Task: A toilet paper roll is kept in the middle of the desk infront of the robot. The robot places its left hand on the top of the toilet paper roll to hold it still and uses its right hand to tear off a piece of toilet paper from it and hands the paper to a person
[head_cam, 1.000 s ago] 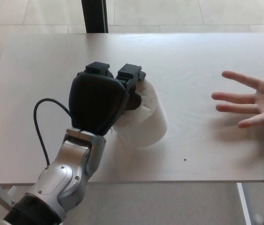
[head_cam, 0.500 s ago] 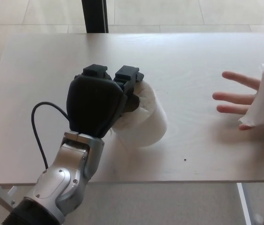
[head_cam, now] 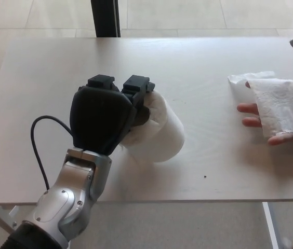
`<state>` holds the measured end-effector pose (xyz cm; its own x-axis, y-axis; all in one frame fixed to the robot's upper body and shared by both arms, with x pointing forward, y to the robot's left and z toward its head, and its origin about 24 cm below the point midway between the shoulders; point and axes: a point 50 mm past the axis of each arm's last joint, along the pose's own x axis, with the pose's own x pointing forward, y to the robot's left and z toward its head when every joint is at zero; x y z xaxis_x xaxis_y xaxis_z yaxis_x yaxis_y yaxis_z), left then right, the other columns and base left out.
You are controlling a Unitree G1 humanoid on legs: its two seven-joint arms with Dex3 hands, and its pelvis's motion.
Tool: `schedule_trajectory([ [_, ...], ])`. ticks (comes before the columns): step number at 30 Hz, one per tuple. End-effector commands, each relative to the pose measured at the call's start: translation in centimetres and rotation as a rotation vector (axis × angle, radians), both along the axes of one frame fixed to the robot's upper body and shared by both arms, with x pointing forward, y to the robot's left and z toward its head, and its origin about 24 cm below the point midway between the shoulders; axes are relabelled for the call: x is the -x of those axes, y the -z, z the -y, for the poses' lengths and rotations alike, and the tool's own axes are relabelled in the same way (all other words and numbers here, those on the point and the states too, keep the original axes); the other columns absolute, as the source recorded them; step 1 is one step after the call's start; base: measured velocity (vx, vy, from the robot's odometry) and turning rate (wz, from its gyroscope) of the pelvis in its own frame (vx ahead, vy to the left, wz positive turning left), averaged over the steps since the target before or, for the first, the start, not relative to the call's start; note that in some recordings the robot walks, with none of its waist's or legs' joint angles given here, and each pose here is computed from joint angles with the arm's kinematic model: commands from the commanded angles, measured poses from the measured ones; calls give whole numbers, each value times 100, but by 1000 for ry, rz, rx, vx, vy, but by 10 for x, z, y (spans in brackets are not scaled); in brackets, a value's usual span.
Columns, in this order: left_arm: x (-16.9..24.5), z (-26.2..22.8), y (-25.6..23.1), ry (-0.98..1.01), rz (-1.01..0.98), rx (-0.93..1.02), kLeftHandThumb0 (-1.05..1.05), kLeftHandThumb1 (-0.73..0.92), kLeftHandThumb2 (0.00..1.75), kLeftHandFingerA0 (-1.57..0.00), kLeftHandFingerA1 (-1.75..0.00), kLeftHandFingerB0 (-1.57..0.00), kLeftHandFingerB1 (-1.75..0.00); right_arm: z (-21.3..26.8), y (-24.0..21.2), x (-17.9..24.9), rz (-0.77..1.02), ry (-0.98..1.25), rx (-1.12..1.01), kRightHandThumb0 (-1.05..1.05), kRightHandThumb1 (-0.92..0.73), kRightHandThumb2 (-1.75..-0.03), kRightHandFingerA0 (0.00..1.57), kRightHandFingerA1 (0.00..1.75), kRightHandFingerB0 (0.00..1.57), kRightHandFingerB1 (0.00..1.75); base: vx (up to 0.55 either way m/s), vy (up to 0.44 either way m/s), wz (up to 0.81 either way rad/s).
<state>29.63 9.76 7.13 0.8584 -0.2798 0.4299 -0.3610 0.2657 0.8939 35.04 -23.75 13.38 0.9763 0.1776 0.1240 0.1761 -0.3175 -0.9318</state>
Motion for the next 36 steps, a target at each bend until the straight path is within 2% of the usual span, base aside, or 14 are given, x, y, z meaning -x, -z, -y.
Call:
schedule_trajectory([
  [1,17,-23,54,-65,-296,-115,-29,59,71,-87,-84,-76,-60,6,6,7,-216,117,142,-105,-61,-97,0,15,0,6,0,0,0],
  [8,19,-23,56,-60,-283,-119,-28,55,75,-90,-85,-78,-60,6,1,9,-251,145,116,-105,-61,-98,0,17,0,6,0,0,0],
  [9,19,-23,56,-60,-285,-118,-28,56,74,-89,-85,-77,-60,7,0,9,-232,141,101,-103,-61,-97,0,15,9,9,0,0,0],
  [10,18,-24,56,-58,-278,-109,-28,55,73,-91,-86,-79,-60,10,-2,9,-205,123,93,-101,-60,-97,0,15,0,11,0,0,0],
  [11,18,-24,56,-56,-280,-102,-28,54,73,-90,-88,-79,-61,11,-3,9,-203,121,86,-101,-62,-98,0,19,7,10,0,0,0],
  [15,19,-23,56,-53,-293,-94,-27,54,72,-89,-86,-78,-61,14,-10,12,-215,126,69,-105,-64,-97,0,23,0,6,0,0,0],
  [16,20,-23,57,-54,-296,-89,-27,54,71,-88,-84,-78,-61,14,-12,13,-211,125,67,-105,-65,-96,0,18,9,6,0,0,0],
  [17,19,-23,56,-51,-288,-103,-27,55,72,-86,-83,-77,-60,17,-18,15,-208,127,85,-105,-67,-101,0,20,0,6,0,0,0],
  [22,13,-24,42,-34,-271,-42,-27,56,74,-78,-78,-64,-58,23,-32,24,-194,100,33,-105,-68,-103,0,22,8,6,0,0,0],
  [25,-5,-24,5,-6,-353,261,-24,58,72,-65,-64,-46,-48,30,-41,31,-163,93,-8,-97,-67,-100,0,22,0,8,0,0,0],
  [29,-27,-20,-52,71,-335,581,-24,61,70,-65,-69,-44,-52,39,-51,36,-125,98,-26,-92,-64,-98,0,22,4,15,0,0,0],
  [31,-36,-22,-92,112,-273,647,-30,72,61,-62,-69,-42,-50,44,-56,39,-127,112,-63,-93,-64,-97,0,19,2,10,0,0,0],
  [35,-43,-25,-146,158,-161,662,-31,70,64,-66,-69,-43,-51,49,-63,44,-92,107,-89,-99,-66,-95,0,10,6,13,0,0,0],
  [36,-43,-26,-155,174,-137,644,-30,69,67,-65,-72,-42,-52,50,-64,46,-87,107,-98,-80,-74,-63,0,0,8,27,0,0,0],
])
